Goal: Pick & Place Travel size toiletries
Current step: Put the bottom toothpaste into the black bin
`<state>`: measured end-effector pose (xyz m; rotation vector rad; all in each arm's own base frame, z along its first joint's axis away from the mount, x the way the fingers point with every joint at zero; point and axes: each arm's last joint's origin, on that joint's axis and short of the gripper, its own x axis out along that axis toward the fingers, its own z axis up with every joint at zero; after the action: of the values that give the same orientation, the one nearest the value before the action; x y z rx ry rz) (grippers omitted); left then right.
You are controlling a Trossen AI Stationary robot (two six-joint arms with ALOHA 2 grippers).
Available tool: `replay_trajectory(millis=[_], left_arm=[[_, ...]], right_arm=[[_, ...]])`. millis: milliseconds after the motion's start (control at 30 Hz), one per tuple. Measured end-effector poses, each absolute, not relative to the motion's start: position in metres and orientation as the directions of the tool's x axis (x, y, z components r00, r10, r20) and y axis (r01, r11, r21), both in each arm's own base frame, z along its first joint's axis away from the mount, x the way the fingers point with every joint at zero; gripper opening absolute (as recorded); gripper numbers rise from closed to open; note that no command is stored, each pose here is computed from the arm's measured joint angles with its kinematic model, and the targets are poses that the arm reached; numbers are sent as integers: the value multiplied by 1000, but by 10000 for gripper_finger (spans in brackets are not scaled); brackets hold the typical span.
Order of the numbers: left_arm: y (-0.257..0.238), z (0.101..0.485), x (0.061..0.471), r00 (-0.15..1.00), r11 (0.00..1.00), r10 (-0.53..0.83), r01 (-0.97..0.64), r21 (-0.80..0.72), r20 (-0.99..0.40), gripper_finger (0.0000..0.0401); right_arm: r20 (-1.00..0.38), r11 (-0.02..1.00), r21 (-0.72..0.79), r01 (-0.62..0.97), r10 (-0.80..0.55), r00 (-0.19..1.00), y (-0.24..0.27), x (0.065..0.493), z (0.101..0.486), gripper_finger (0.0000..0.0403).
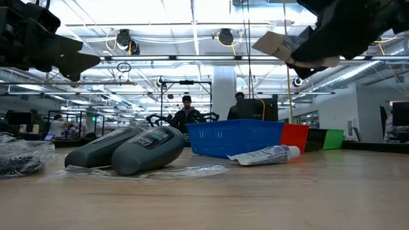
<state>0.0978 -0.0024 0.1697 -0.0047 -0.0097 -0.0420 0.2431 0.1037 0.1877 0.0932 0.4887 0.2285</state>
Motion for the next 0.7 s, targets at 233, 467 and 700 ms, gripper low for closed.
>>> replay_trajectory(millis=[233,467,700], left_arm=[[-2,170,98,999,999,-42,42,-5,10,283],[-2,170,98,999,999,-42,42,-5,10,283],[-2,170,98,999,999,-42,42,-5,10,283]], right_arm=[[-347,974,166,-153,203,916,79,221,179,55],[-308,987,157,-41,88,947,56,206,175,55],[-285,987,145,72,-28,958,38,200,175,55]])
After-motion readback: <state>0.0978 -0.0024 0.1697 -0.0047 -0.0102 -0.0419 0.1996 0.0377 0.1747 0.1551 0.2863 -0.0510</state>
